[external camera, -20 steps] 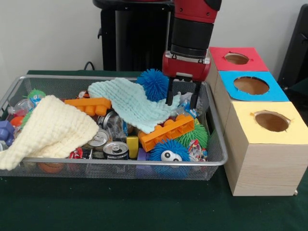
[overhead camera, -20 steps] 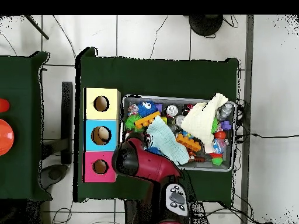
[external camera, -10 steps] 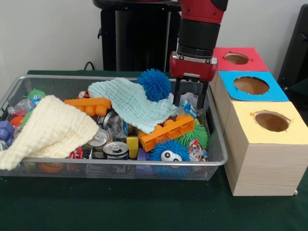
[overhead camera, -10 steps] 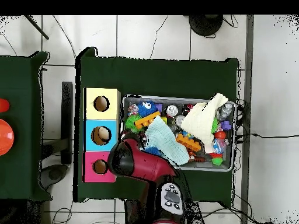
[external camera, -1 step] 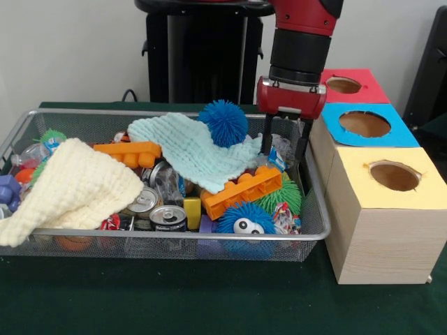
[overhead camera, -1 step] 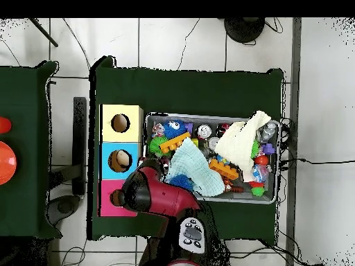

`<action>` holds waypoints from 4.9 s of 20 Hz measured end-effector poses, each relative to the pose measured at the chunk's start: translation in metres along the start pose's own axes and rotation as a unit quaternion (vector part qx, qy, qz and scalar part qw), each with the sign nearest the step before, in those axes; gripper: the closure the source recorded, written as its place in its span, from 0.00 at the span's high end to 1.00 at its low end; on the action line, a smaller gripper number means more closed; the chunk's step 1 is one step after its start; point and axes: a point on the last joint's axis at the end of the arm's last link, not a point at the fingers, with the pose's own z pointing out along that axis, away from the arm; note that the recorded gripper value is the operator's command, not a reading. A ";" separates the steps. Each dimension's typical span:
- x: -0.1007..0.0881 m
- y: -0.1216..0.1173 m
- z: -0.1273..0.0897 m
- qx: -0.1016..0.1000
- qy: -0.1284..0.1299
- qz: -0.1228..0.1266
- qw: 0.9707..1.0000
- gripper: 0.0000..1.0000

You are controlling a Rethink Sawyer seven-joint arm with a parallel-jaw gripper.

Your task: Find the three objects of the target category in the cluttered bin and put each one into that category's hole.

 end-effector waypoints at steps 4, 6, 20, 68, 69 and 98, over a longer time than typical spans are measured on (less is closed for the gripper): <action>0.003 -0.001 0.006 0.003 -0.006 -0.001 1.000 1.00; 0.006 -0.001 0.010 0.004 -0.007 -0.001 1.000 1.00; 0.027 0.005 0.020 0.017 -0.002 -0.021 1.000 1.00; 0.036 0.000 0.016 0.032 0.022 -0.024 0.999 0.00; 0.037 0.002 0.015 0.033 0.021 -0.027 0.999 0.00; -0.002 0.001 -0.090 0.015 0.089 -0.014 0.996 0.00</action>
